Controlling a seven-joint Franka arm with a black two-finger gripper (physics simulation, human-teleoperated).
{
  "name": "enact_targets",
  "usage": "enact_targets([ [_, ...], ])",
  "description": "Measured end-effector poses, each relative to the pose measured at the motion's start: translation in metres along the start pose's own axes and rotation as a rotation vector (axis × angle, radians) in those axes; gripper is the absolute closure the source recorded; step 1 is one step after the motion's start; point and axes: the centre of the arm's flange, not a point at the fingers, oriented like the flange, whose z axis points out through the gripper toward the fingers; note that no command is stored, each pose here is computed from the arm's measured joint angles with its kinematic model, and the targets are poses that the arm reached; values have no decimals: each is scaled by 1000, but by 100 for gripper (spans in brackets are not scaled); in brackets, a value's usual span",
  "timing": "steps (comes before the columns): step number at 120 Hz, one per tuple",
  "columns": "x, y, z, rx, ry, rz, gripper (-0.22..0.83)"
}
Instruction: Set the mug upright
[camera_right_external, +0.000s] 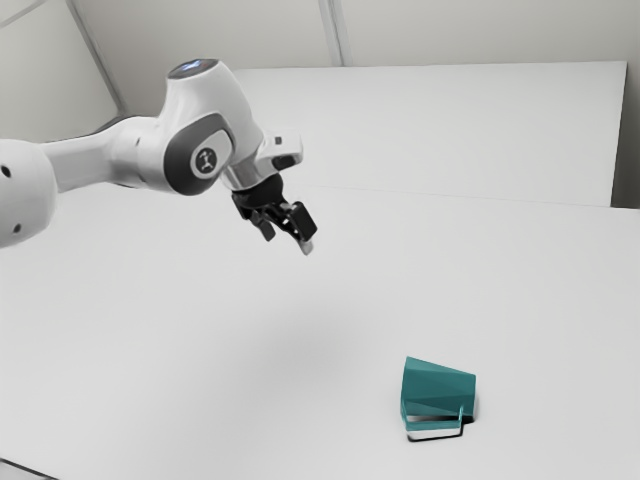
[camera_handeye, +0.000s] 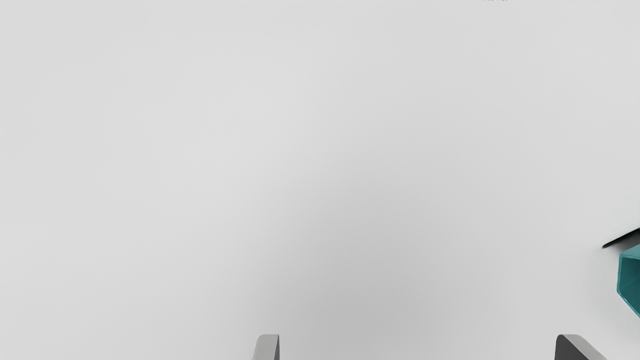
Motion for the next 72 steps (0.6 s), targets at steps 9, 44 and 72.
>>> enact_targets([
  [9, -23, -11, 18, -15, 40, -52, 0],
  [44, -53, 46, 62, -241, 205, -275, 0],
  [72, -72, 79, 82, -353, 242, -436, 0],
])
